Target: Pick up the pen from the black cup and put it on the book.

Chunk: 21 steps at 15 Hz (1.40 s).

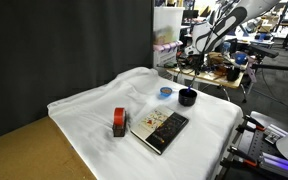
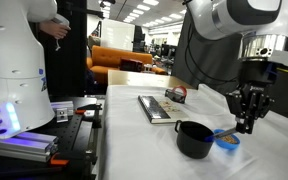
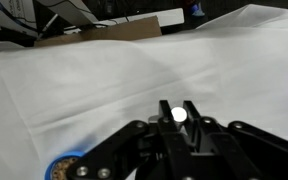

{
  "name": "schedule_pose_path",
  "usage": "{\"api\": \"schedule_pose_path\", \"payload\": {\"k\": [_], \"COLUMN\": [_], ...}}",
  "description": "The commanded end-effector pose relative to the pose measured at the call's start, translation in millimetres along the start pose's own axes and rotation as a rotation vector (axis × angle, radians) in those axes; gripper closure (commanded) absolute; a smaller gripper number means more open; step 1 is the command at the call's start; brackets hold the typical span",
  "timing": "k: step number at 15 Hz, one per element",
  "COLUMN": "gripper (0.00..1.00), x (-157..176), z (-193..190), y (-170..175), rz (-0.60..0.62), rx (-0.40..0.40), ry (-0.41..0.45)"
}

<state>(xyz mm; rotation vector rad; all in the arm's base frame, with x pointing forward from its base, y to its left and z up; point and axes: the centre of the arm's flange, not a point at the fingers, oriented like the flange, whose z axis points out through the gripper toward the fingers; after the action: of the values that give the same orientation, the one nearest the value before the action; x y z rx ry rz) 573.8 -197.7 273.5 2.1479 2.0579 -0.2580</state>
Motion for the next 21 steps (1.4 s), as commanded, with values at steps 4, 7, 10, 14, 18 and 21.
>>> {"api": "schedule_pose_path", "payload": {"k": [4, 7, 10, 14, 18, 21], "gripper": [0.96, 0.96, 0.96, 0.82, 0.82, 0.96], "x": [-5.0, -3.5, 0.0, 3.2, 4.0, -0.4], "z": [-3.4, -3.2, -3.6, -0.4, -0.5, 0.9], "y": [1.6, 1.9, 2.4, 1.0, 1.2, 1.3], "rz": [-0.027, -0.005, 0.055, 0.064, 0.075, 0.084], "rx": [-0.002, -0.007, -0.001, -0.002, -0.002, 0.009], "ry": [-0.008, 0.006, 0.010, 0.009, 0.014, -0.013]}}
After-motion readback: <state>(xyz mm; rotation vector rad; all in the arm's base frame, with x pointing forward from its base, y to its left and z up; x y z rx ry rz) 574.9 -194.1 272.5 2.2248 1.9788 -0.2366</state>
